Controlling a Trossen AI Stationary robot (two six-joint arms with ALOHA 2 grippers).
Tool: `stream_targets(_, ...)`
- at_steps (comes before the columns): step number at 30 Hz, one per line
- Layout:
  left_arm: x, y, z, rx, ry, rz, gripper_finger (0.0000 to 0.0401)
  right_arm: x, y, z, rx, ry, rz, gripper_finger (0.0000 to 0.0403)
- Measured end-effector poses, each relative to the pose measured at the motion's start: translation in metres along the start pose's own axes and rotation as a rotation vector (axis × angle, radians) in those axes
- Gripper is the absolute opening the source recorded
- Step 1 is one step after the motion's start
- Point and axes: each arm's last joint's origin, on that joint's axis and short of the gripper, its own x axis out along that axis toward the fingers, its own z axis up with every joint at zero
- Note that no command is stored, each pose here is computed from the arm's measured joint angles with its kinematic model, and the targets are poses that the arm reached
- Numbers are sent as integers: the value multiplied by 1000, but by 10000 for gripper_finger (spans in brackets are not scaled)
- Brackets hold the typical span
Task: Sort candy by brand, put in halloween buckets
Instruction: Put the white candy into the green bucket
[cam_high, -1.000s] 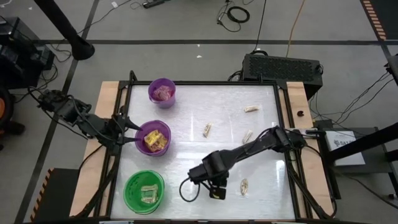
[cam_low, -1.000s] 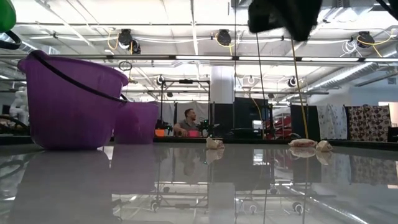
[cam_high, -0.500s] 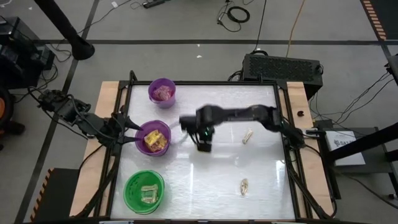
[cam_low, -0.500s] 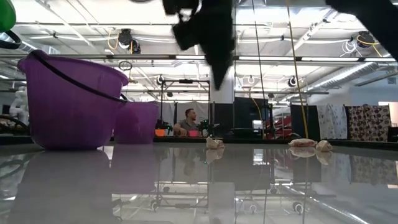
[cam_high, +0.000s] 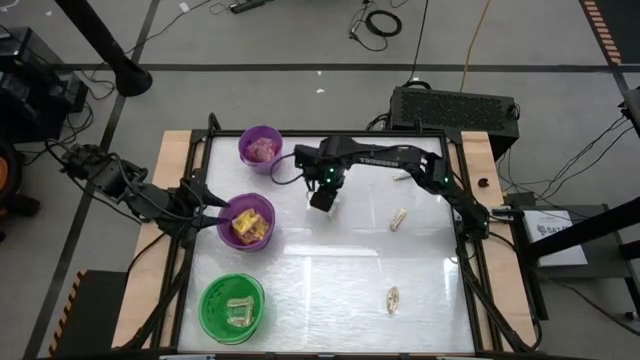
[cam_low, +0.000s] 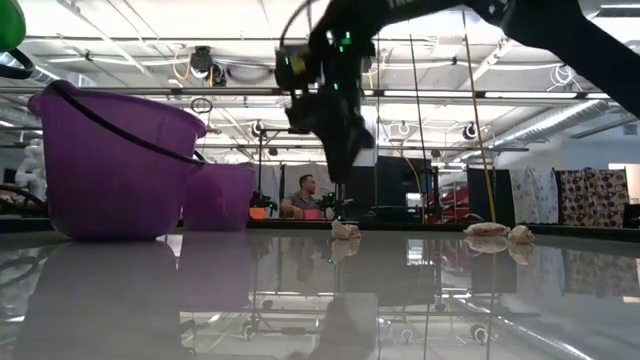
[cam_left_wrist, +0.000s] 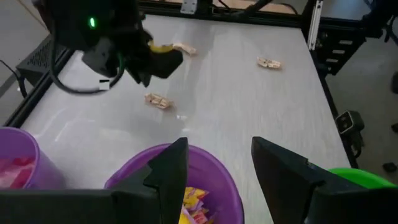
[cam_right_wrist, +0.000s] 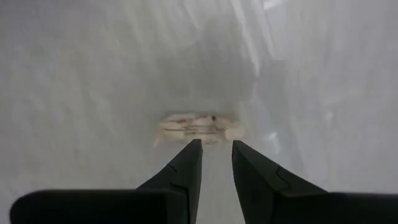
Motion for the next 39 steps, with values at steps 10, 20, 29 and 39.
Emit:
stream_targets(10,1,1,1,3,-27,71,185,56,-31,-9,213,72,23,82)
stream_targets(20,1,1,1,3,-28,73,185,69,-28,-6,213,9,40,82)
stream_targets(29,1,2,0,8,-19,76,185,68,-29,-5,243,-7,29,23)
stream_targets(39,1,3,-3,26,14,90,185,49,-24,-7,362,-48,45,14)
